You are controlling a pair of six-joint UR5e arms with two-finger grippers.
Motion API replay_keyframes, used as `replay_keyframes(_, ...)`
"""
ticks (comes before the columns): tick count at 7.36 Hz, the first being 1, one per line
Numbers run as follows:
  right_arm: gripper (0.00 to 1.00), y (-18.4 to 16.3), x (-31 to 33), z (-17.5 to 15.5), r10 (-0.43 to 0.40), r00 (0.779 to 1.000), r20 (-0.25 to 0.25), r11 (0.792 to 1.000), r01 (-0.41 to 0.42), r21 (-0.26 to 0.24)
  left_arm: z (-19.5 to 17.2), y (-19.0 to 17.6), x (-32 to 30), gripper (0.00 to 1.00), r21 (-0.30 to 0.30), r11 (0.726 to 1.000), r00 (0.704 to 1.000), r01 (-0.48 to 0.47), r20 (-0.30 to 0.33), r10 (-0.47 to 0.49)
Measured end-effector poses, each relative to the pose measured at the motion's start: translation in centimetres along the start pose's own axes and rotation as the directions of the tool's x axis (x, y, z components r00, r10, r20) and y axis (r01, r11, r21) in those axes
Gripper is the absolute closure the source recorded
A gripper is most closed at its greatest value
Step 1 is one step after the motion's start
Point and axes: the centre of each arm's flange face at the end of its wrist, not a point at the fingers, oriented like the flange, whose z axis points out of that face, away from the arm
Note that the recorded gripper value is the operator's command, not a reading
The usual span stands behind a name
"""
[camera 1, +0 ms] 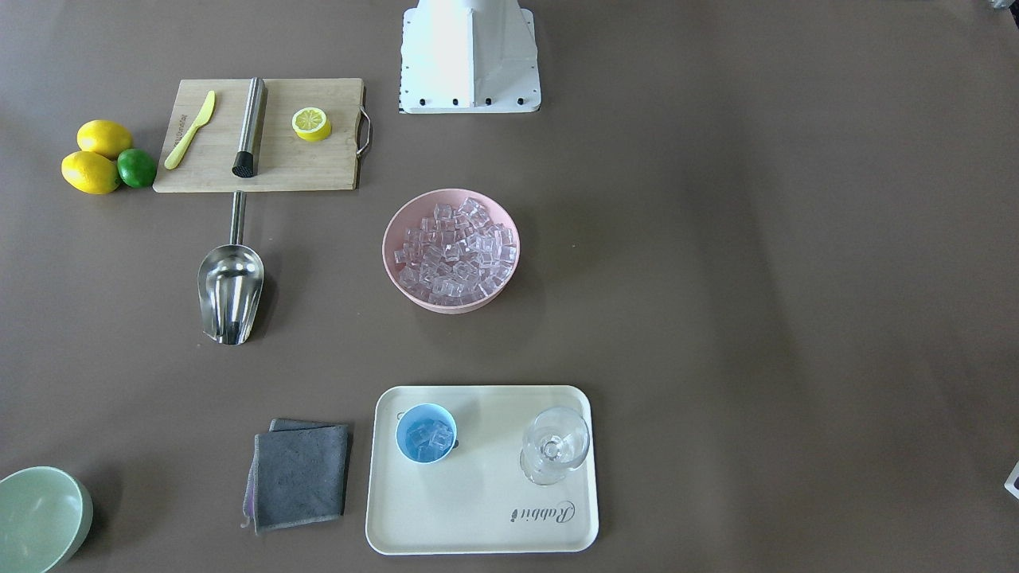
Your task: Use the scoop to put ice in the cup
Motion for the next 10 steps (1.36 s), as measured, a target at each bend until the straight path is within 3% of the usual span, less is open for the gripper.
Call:
replay_keyframes(3, 0.00, 1.4, 2.8, 0.6, 0.058, 0.998, 0.011, 0.998, -0.058, -0.002, 0.1, -0.1, 0.1, 0.02, 0.006, 1.000, 1.000, -0.010, 0.001, 0.010)
replay_keyframes(10, 0.00, 1.1, 4.7, 2.7, 0.043, 0.999, 0.011, 0.999, -0.043, 0.015, 0.6, 0.2, -0.3, 0.02, -0.003, 1.000, 1.000, -0.003, 0.002, 0.003)
